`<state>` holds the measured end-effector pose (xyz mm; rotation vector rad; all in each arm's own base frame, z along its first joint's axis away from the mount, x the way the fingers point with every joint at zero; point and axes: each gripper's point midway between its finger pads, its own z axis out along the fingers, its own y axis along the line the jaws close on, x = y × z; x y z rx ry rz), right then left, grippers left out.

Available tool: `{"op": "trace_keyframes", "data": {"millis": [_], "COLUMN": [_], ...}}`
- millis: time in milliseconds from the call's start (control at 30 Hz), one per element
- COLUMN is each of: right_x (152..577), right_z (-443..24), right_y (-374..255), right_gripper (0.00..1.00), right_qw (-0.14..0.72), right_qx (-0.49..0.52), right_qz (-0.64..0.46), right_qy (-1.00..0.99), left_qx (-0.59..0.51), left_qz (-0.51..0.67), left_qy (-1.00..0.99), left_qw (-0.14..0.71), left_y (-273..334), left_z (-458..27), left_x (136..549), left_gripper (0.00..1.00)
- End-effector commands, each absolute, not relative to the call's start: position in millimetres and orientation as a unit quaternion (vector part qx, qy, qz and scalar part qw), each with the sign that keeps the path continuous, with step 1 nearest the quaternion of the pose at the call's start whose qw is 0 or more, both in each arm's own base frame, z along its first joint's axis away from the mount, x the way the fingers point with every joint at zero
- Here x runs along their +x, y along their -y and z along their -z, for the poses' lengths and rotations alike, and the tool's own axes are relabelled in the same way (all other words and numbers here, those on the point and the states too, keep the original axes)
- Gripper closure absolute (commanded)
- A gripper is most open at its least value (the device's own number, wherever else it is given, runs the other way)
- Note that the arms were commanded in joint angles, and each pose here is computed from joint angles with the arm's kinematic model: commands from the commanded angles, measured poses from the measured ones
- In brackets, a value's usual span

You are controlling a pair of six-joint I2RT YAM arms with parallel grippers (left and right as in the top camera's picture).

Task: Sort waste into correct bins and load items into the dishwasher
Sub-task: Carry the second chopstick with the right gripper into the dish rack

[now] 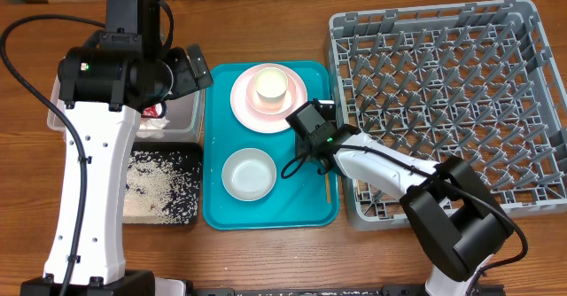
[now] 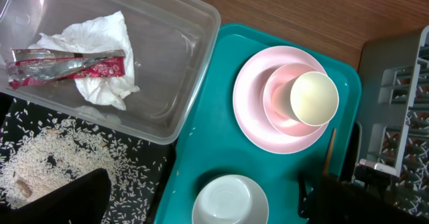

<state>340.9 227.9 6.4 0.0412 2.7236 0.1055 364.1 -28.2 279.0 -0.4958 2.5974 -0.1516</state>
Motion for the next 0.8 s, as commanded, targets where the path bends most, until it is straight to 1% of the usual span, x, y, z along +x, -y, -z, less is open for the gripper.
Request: {"op": "trace_keyframes", "data": {"millis": [0, 133, 200, 300, 367, 400, 567, 767], "right_x": [337.9, 339.3, 339.2, 338.7, 338.7, 339.4, 346.5, 363.9], "right_z": [0.2, -3.1, -3.1, -2.8, -2.8, -3.0, -10.1, -55.7], "right_y": [-230.3, -231.8, -231.7, -231.0, -231.1, -230.2, -231.7, -244.1], "right_gripper": [0.48, 0.64, 0.64, 0.72, 0.8, 0.87, 0.96, 0.96], "right_qw": [0.189, 0.189, 0.189, 0.188, 0.189, 0.191, 0.204, 0.24], "right_qx": [0.019, 0.015, 0.015, 0.013, 0.002, 0.001, -0.005, -0.03], "right_qz": [-0.047, -0.048, -0.048, -0.046, -0.044, -0.041, -0.038, -0.055], "right_qy": [-0.981, -0.981, -0.981, -0.981, -0.981, -0.981, -0.978, -0.969], "left_qx": [-0.175, -0.175, -0.175, -0.175, -0.175, -0.175, -0.175, -0.175], "left_qz": [0.053, 0.053, 0.053, 0.053, 0.053, 0.053, 0.053, 0.053], "left_qy": [-0.952, -0.952, -0.952, -0.952, -0.952, -0.952, -0.952, -0.952], "left_qw": [0.246, 0.246, 0.246, 0.246, 0.246, 0.246, 0.246, 0.246], "left_y": [26.8, 26.8, 26.8, 26.8, 26.8, 26.8, 26.8, 26.8], "left_z": [-279.8, -279.8, -279.8, -279.8, -279.8, -279.8, -279.8, -279.8], "left_x": [365.6, 365.6, 365.6, 365.6, 365.6, 365.6, 365.6, 365.6], "left_gripper": [0.0, 0.0, 0.0, 0.0, 0.0, 0.0, 0.0, 0.0]}}
